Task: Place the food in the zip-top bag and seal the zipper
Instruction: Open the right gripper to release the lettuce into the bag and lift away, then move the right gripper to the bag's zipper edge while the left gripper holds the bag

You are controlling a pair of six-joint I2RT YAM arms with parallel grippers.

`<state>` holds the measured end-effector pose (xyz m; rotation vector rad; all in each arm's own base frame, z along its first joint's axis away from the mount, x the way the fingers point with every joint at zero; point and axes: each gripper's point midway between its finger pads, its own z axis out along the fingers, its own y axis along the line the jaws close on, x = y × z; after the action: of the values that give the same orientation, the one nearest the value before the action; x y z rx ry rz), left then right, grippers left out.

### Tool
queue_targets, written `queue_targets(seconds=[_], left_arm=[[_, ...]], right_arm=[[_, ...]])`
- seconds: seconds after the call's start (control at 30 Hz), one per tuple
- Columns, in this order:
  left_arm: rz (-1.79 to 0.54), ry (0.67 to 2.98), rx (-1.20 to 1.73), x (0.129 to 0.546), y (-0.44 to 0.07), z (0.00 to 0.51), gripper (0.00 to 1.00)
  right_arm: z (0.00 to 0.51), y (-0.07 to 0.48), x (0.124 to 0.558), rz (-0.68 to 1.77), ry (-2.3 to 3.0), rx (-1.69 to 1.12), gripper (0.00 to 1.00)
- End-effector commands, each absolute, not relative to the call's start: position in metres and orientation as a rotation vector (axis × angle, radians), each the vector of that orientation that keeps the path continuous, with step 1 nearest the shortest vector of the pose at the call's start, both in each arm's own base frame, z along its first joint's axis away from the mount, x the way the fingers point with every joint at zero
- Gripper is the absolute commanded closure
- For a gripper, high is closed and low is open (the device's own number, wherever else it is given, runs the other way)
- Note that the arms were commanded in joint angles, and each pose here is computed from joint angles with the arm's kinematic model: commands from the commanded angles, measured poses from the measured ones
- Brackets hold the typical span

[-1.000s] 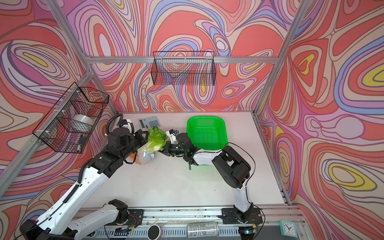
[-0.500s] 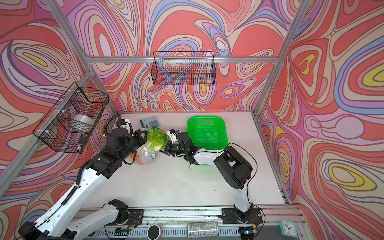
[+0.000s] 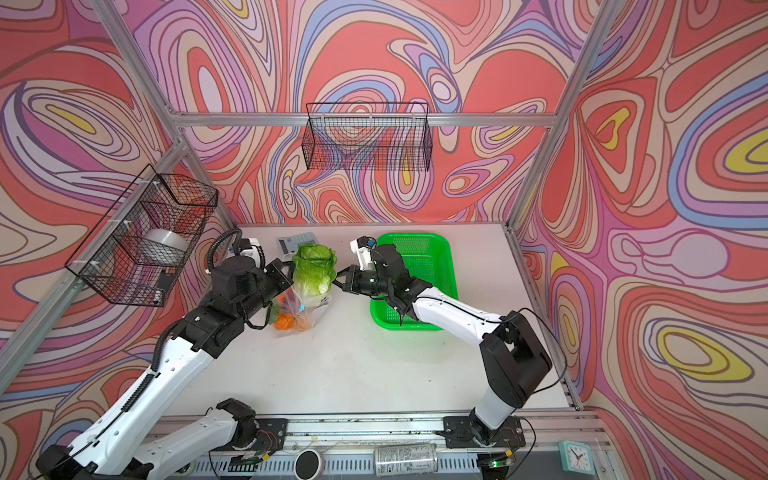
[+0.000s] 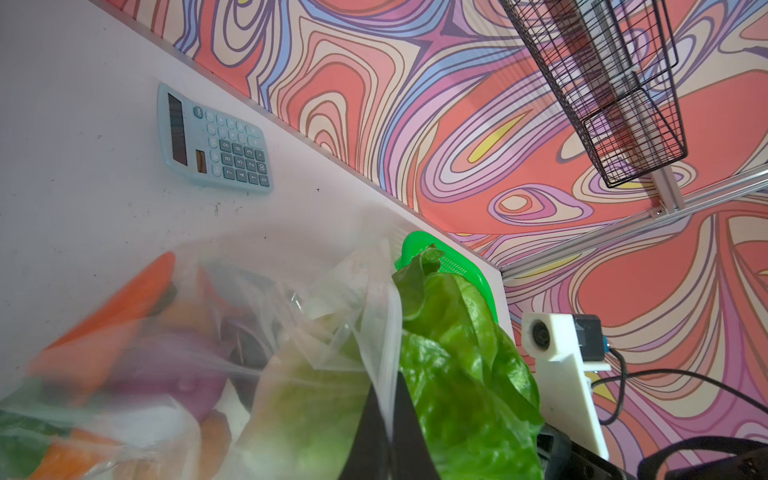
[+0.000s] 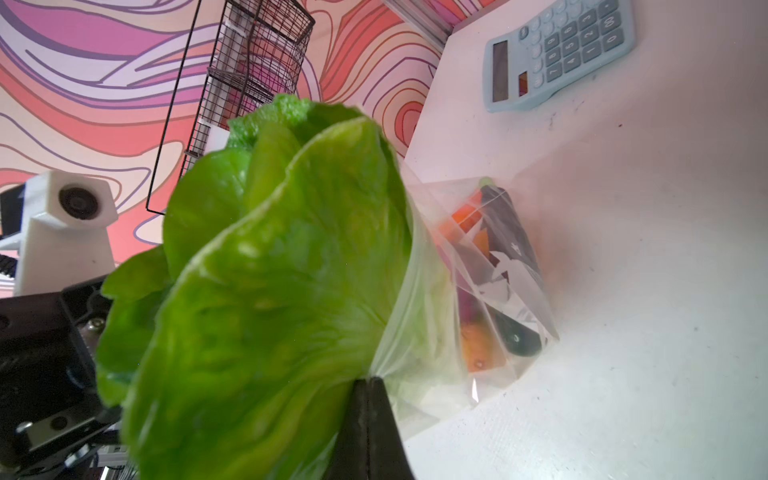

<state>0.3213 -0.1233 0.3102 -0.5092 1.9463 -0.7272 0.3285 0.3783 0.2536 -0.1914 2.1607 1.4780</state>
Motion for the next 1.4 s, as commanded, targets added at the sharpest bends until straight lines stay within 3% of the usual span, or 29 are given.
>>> queue_targets(seconds=[0.0, 0.6, 1.03, 1.37], left_arm=[[-0.734, 1.912, -0.487, 0.32, -0.123, 0.324, 1.0], [-0.732, 1.881, -0.328, 0.327, -0.136, 0.353, 1.0], [-0.758, 1.925, -0.162, 0.345, -0.16, 0.337, 1.0], [-0.936, 1.923, 0.082, 0.355, -0.201, 0.36, 1.0]], right_arm=[[0.271, 0.363, 0.337, 1.362, 2.131, -0.219, 1.0], [0.355, 0.329, 0.343, 1.223, 1.956, -0.266, 1.0], [0.316, 0.348, 0.303, 1.3, 2.058, -0.456, 1.0], [0.342, 0.365, 0.279, 1.318, 1.965, -0.613, 0.99]])
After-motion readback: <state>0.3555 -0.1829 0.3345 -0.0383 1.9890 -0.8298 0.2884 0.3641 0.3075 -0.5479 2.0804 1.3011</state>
